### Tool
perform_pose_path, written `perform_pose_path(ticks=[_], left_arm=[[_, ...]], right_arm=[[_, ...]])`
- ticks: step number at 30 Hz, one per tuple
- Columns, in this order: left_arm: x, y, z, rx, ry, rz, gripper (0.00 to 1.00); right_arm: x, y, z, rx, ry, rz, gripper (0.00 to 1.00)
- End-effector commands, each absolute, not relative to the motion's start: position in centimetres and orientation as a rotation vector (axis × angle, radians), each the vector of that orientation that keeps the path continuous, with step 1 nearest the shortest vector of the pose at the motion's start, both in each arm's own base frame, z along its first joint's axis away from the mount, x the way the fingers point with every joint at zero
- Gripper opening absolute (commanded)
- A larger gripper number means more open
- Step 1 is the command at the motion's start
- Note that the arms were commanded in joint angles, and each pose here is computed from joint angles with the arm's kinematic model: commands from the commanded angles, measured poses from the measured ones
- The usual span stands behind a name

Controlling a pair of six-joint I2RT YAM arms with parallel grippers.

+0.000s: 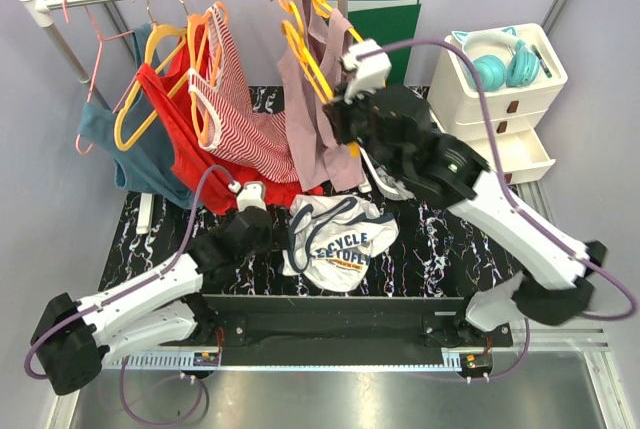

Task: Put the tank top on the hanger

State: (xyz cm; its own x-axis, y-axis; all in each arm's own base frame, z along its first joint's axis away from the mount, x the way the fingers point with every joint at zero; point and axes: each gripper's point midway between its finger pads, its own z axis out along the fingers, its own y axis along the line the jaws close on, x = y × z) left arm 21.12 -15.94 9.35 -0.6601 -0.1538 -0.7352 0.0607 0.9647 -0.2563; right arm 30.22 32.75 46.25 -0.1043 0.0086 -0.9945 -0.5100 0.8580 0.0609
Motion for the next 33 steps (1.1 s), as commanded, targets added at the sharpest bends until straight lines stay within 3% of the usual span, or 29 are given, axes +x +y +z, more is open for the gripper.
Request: perform_pose_path(ticks=[1, 8, 10, 11, 17, 18, 21, 22, 33], left_arm=[[22.7, -19.6, 12.4, -0.022, 2.188, -0.507, 0.99], [23.8, -20.4, 11.1, -0.033, 2.228, -0.491, 0.99], [24.1, -20.1, 10.8, -0.038, 2.235, -0.466, 0.94], [24.2, -20.0, 10.8, -0.039, 2.237, -0.459, 0.84], [24.9, -20.0, 9.5, -0.058, 2.258, -0.476, 0.53], [25.0, -19.9, 9.5, -0.057, 2.262, -0.475, 0.36], [25.5, -19.1, 10.2, -0.079, 2.249, -0.423, 0.06], [25.9, -18.9, 11.4, -0.091, 2.224, -0.423, 0.01], [27.8, -16.0, 15.8, -0.125, 2.167, -0.289, 0.0]], right_arm=[[26.8, 27.5, 46.3, -0.283, 1.658, 0.5, 0.0], [22.3, 23.5, 42.4, -0.287, 1.808, 0.571, 0.0], [21.1, 23.8, 41.5, -0.324, 1.843, 0.624, 0.0], [20.6, 23.7, 41.3, -0.335, 1.853, 0.646, 0.0], [17.3, 23.2, 38.4, -0.434, 1.996, 0.713, 0.0], [17.1, 22.8, 38.1, -0.434, 2.012, 0.707, 0.0], [16.0, 22.1, 38.0, -0.46, 2.041, 0.718, 0.0], [15.6, 21.9, 38.3, -0.469, 2.042, 0.73, 0.0], [11.2, 23.2, 36.2, -0.619, 2.172, 0.928, 0.0]])
